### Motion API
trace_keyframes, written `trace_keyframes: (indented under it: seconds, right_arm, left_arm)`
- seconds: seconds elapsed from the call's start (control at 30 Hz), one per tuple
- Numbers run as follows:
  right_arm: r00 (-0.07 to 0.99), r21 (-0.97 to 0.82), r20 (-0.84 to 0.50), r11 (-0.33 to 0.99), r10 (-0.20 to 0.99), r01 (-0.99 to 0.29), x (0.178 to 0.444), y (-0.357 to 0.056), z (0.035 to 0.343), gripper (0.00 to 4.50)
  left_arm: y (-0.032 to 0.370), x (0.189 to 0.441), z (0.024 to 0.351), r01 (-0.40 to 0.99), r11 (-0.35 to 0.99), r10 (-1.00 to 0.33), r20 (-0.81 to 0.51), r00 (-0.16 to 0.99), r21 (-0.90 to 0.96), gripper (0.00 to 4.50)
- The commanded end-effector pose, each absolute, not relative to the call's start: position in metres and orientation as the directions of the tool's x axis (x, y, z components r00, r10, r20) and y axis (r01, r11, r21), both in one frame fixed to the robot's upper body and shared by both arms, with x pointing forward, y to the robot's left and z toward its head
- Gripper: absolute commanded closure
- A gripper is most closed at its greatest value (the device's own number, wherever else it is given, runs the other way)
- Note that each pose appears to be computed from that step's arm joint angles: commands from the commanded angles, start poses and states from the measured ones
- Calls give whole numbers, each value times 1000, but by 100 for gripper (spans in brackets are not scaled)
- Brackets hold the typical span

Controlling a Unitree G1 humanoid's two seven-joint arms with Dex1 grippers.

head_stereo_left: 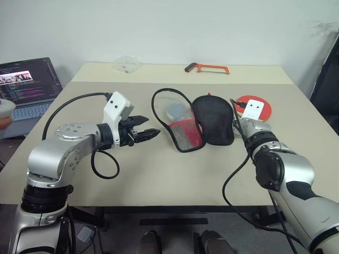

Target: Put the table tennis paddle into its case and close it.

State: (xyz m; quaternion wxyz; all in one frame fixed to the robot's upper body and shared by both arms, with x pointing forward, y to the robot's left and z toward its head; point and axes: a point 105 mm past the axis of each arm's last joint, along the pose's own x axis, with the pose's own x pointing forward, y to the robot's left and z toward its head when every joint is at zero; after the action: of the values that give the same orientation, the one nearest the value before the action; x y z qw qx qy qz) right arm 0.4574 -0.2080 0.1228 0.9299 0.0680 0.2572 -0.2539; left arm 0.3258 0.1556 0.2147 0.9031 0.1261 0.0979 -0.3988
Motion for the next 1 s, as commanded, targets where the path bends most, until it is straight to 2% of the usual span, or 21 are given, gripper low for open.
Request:
trace_keyframes:
  seconds: [0.03, 0.27, 0.47, 0.63, 0.8, 1.0]
  right_arm:
    - [719, -37, -501, 842, -482, 538, 455, -230, 137, 326]
    - [665, -113, -599, 869, -447, 482, 437, -229, 123, 326]
    - [629, -130, -666, 893, -401, 431, 389, -225, 108, 326]
    - [631, -107, -702, 925, -331, 366, 358, -208, 108, 326]
    - [645, -67, -721, 951, -255, 301, 351, -193, 103, 326]
    - [645, -82, -710, 943, -282, 322, 356, -202, 106, 129]
  left_arm:
    - [157, 326, 225, 740, 645, -693, -262, 672, 194, 113]
    - [156, 327, 221, 745, 641, -696, -270, 665, 183, 113]
    - [155, 328, 218, 758, 628, -703, -287, 650, 178, 113]
    - [155, 332, 219, 764, 620, -708, -292, 643, 179, 113]
    - [152, 335, 219, 771, 610, -715, -295, 635, 181, 113]
    - [152, 334, 217, 773, 607, -716, -297, 632, 183, 113]
